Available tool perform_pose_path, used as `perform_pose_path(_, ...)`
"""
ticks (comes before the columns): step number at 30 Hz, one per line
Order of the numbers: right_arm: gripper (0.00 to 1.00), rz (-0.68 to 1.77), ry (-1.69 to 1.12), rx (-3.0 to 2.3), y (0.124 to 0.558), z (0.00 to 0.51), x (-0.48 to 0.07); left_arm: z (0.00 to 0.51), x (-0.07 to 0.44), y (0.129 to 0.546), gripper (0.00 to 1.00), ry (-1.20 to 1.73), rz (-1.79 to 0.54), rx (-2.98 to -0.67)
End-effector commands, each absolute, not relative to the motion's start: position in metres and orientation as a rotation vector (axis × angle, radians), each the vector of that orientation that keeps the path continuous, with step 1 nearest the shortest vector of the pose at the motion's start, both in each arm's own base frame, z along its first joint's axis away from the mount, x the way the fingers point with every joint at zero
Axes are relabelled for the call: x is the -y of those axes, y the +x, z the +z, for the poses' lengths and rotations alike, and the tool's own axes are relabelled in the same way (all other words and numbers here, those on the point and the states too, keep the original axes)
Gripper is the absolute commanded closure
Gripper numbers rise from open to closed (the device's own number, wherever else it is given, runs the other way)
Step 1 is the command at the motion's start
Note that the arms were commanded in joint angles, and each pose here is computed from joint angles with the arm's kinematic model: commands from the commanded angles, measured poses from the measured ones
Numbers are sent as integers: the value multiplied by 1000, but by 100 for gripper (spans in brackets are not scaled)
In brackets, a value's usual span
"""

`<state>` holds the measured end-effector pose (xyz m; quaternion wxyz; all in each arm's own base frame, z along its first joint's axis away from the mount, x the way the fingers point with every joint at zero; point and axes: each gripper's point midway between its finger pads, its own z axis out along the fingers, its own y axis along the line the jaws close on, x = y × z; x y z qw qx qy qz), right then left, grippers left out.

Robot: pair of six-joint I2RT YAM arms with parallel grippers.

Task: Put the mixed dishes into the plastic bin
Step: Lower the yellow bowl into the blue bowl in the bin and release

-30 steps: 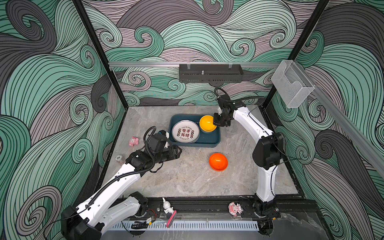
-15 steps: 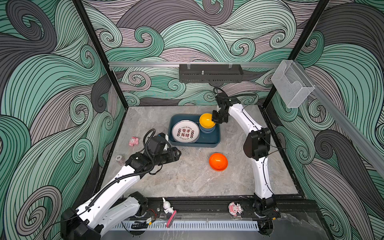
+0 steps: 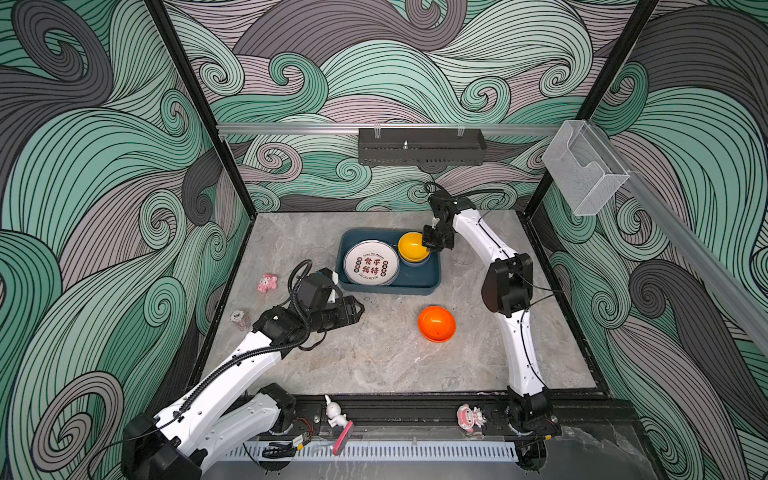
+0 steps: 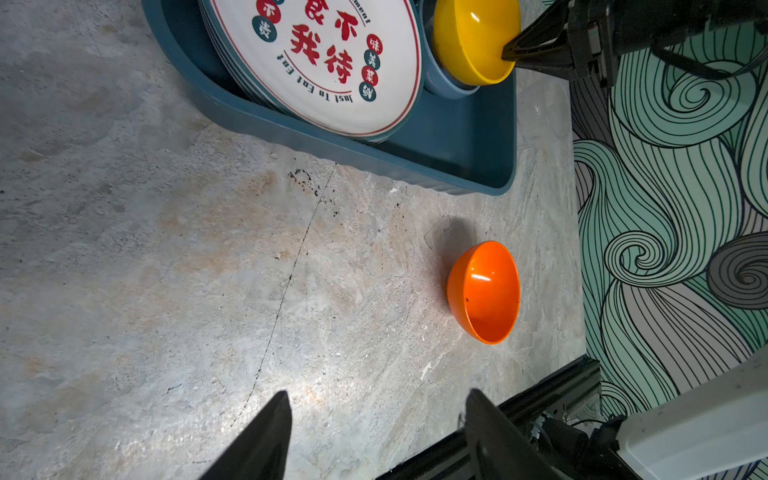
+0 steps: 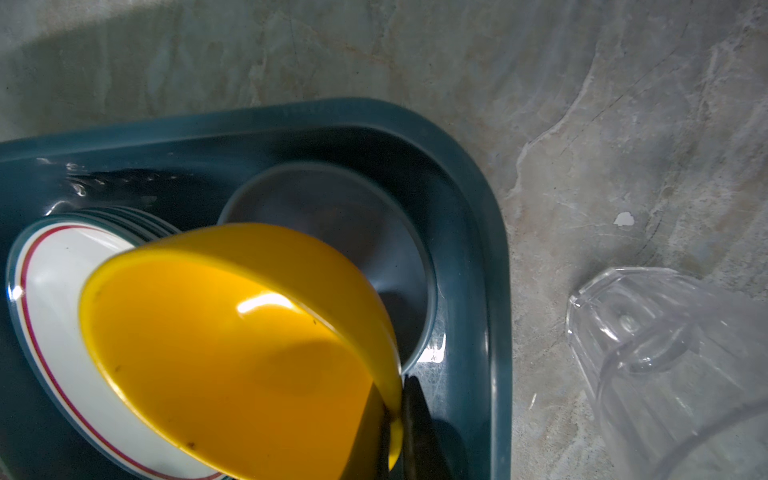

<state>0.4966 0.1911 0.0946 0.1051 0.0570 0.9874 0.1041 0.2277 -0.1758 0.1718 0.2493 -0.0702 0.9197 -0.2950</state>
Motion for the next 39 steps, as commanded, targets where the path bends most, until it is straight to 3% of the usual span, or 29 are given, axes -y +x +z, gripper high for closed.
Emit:
perform_pose_path(1,97,329,195,-2909,500,96,-190,174,176,229,32,-214,-826,-2495)
perform_pose_path(29,90,318,213,-2935,507,77,-189,164,176,225,32,-251,-846,-2512)
perform_pose_path(33,80,312,218,-2936,506,80,-188,163,176,224,32,-255,-849,-2513)
perform_pose_path(39,77,318,204,-2898,506,102,-186,164,177,224,33,-257,-858,-2508)
